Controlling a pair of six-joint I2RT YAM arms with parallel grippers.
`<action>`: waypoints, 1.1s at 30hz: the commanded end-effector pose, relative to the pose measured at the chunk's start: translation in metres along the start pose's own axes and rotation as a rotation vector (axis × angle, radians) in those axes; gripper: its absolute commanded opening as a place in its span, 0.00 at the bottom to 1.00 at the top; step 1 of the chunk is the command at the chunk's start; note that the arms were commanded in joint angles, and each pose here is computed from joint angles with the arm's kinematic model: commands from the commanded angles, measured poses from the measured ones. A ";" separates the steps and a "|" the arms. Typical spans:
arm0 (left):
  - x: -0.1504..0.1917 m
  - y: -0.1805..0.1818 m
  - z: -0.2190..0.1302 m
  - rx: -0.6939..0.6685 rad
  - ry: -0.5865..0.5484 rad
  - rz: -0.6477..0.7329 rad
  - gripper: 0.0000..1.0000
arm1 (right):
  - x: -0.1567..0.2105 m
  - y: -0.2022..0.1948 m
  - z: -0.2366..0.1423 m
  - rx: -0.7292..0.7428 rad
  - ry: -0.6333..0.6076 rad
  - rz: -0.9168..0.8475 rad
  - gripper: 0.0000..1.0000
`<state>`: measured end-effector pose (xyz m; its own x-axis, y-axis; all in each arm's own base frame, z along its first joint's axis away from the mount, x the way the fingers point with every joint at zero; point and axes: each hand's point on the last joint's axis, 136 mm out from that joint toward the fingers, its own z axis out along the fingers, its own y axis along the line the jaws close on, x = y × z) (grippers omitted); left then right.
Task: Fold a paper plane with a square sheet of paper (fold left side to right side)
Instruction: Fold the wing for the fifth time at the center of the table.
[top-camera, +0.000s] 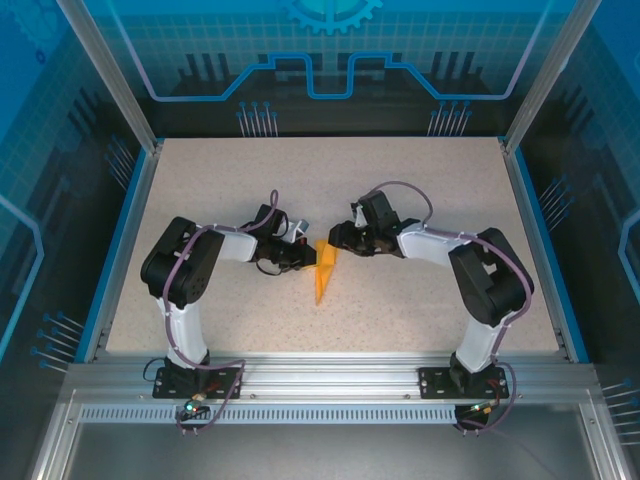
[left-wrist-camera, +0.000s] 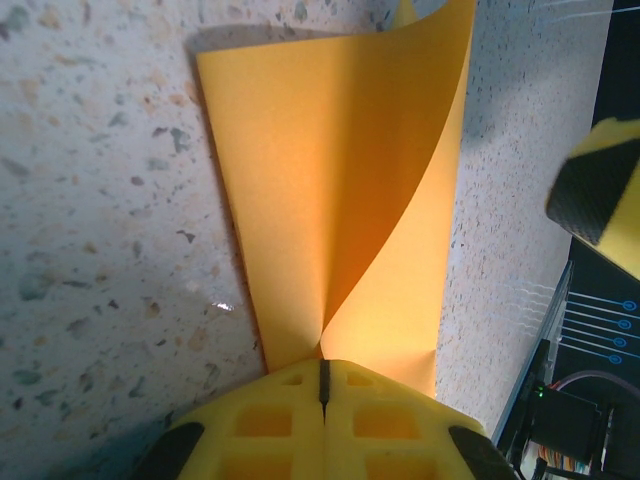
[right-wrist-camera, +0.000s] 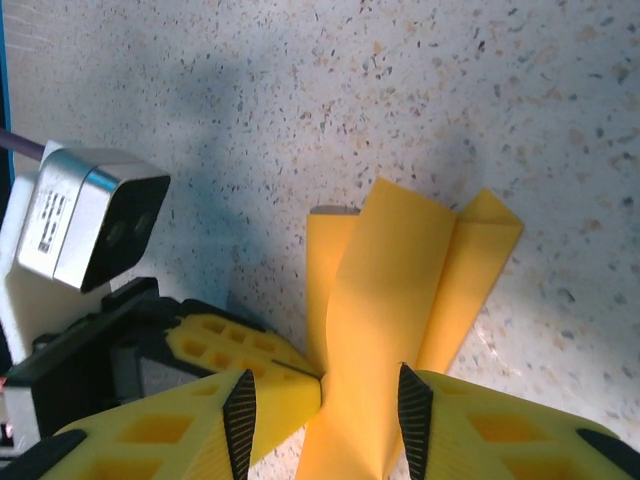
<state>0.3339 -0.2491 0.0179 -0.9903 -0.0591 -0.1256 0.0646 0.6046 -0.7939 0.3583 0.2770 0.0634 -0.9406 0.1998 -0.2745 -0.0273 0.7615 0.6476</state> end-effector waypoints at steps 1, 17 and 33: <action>-0.004 0.012 -0.002 -0.032 -0.009 -0.012 0.00 | -0.004 -0.004 0.007 0.021 0.016 0.013 0.45; -0.006 0.012 -0.001 -0.032 -0.011 -0.011 0.00 | 0.000 -0.022 0.031 0.073 0.060 0.044 0.45; -0.013 -0.012 -0.017 -0.009 -0.039 0.035 0.00 | 0.019 -0.051 0.045 0.182 0.156 0.088 0.45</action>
<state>0.3334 -0.2465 0.0197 -0.9905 -0.0649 -0.1210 0.0563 0.6119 -0.7890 0.3691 0.2810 0.0230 -0.9668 0.1878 -0.1730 0.0521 0.8083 0.5865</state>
